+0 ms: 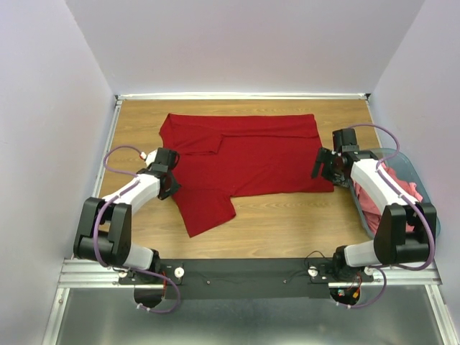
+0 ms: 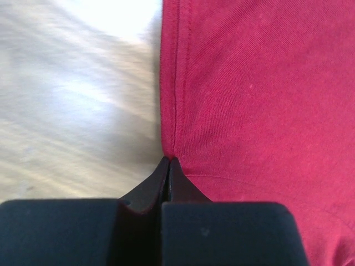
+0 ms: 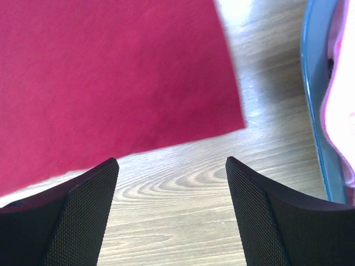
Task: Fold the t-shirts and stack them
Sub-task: Fold the tshirt
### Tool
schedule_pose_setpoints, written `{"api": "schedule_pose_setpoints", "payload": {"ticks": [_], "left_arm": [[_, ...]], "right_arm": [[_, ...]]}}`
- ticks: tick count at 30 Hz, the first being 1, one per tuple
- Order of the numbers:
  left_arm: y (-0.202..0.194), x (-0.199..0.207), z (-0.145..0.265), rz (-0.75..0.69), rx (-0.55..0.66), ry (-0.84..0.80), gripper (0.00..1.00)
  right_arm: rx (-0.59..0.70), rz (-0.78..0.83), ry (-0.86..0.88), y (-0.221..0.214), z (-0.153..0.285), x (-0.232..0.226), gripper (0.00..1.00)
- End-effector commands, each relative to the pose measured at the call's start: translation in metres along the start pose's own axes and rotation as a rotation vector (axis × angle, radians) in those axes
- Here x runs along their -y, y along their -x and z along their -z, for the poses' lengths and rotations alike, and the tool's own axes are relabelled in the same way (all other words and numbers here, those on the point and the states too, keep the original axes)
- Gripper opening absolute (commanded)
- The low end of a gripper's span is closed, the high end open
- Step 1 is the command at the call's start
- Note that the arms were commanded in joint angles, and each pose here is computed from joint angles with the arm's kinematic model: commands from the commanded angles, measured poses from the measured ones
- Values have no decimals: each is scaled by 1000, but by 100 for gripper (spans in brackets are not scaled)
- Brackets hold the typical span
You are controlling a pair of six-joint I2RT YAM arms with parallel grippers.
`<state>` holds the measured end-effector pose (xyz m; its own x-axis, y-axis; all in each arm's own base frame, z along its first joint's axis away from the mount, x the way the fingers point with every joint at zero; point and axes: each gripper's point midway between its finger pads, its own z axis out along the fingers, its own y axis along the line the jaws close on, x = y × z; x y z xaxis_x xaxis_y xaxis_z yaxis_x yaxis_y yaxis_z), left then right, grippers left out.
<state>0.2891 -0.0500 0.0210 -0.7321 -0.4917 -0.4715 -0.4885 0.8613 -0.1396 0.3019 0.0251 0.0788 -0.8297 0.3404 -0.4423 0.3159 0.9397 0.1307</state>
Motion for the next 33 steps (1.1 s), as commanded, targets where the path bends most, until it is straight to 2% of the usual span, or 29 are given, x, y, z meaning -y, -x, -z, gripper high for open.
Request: {"api": "schedule_pose_setpoints", "payload": {"ticks": [1,5,11,13,21,33], "left_arm": [[3,-35,5,14,15,90,0],[6,-47,7,46,23,89,0],[11,-42,10,55,29,57,0],[10,-44,9,54,24,60,0],[9,-41,8,57,24,46,0],[7,-39,7,66,18,36,0]], "right_arm": [[-16,-28,-69,-9,-5,12,82],[-35,-37,-126,-16,-14,21,75],[-72,-53,-162,-34,-24,27,68],[-83,-65,-144,-38,-27,23,62],[-108,-97,-162,-54,-33,29,57],[-109,-112,-187,-63,-51,35,43]]}}
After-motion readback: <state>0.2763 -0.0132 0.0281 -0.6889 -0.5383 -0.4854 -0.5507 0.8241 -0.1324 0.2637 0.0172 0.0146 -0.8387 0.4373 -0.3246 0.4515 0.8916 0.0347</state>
